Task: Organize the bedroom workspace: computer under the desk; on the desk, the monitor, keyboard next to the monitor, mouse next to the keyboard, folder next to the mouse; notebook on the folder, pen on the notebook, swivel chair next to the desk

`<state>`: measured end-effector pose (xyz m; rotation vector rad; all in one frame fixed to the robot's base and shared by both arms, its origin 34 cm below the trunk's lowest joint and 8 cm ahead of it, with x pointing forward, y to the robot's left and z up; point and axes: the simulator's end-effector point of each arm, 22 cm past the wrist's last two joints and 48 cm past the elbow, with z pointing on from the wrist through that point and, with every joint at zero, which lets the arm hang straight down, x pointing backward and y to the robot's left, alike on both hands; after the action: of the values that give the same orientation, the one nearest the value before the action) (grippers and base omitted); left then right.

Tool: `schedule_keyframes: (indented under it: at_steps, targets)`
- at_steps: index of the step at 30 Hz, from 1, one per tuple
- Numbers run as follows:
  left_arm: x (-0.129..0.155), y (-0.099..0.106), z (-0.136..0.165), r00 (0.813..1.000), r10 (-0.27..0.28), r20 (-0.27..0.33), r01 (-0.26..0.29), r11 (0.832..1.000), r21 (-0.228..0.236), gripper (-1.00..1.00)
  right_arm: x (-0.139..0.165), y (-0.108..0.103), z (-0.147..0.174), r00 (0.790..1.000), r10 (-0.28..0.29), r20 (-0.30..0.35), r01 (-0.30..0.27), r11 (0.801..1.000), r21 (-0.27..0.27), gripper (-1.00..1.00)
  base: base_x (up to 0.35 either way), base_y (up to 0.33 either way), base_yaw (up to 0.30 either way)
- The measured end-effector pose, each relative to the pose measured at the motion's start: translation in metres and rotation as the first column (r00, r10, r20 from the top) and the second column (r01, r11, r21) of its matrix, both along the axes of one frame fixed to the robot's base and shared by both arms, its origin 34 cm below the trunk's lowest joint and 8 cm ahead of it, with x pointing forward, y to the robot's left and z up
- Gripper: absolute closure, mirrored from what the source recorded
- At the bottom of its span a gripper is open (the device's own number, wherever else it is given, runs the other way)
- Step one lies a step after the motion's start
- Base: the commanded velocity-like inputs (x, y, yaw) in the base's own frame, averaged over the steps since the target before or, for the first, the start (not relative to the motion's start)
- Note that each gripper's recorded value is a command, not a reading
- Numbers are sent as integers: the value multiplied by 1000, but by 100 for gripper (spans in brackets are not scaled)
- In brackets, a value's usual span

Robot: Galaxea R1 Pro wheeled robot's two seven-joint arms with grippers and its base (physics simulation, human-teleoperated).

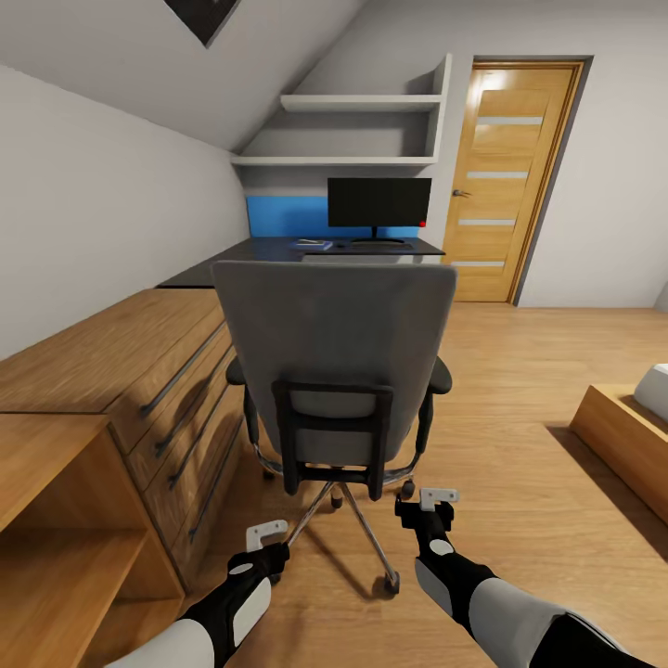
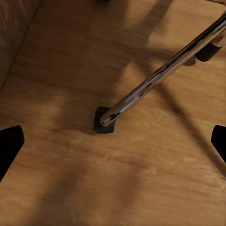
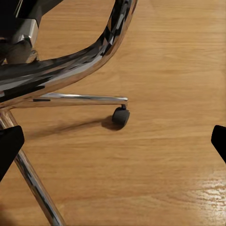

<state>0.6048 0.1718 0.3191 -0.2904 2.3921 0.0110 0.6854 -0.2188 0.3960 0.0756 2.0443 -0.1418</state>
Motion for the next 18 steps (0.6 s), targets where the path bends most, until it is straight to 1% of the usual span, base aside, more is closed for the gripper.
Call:
schedule_keyframes:
  at_steps: [10,16,18]
  targets:
    - [3,-1,3,1000,-1,11,1,1000,-4,-100,0,0,0,1000,1,0,-1,1000,0,-100,0,0,0]
    - [0,-1,-10,1000,1,13,-1,1000,-4,-100,-4,1,-14,1000,2,0,-2,1000,0,-100,0,0,0]
    - [-2,-2,-14,1000,1,5,-1,1000,-4,-100,-5,1,-19,1000,1,-8,-1,1000,0,-100,0,0,0]
